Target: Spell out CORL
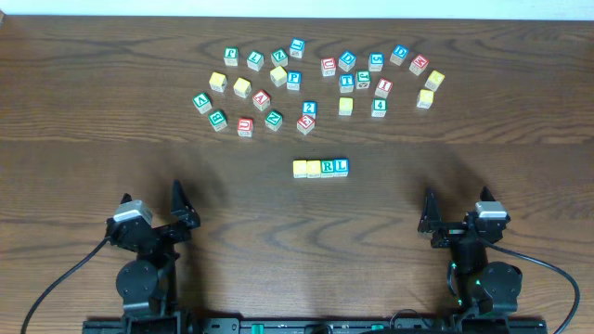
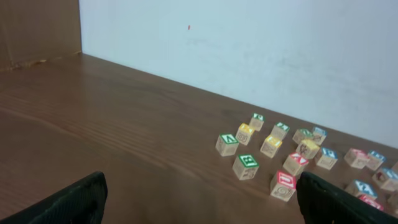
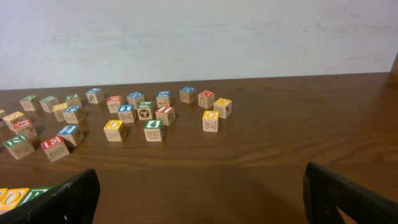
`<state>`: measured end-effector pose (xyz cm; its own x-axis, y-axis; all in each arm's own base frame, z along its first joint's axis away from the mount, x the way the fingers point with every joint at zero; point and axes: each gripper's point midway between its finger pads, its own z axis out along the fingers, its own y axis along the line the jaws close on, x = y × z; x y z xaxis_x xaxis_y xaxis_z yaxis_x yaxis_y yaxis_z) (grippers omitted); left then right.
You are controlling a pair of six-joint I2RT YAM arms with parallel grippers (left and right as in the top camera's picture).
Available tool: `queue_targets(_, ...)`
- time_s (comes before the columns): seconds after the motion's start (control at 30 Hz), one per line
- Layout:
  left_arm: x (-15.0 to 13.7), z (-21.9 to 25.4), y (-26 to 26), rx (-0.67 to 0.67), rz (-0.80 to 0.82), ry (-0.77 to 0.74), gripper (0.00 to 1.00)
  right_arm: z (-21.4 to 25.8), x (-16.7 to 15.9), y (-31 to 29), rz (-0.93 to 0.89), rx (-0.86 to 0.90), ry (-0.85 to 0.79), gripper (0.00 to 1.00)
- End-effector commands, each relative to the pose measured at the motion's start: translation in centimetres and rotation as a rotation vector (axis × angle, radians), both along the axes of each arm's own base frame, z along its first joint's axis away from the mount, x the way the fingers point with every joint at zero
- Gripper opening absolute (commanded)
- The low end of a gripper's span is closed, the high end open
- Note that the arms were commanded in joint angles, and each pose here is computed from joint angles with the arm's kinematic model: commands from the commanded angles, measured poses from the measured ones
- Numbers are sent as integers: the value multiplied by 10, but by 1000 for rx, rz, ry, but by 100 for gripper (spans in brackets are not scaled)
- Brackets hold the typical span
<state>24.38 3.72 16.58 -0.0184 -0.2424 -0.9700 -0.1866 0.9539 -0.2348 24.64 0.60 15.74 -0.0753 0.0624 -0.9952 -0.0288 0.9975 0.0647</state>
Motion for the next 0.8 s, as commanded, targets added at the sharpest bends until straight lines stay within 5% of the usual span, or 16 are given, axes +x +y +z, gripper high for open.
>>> queue_targets(0.0, -2, -15, 3, 50, 11, 44, 96, 0, 0, -1, -2, -11, 0, 99)
queue_targets(0.77, -3, -30, 3, 51, 8, 105, 96, -1, 0, -1, -2, -11, 0, 99)
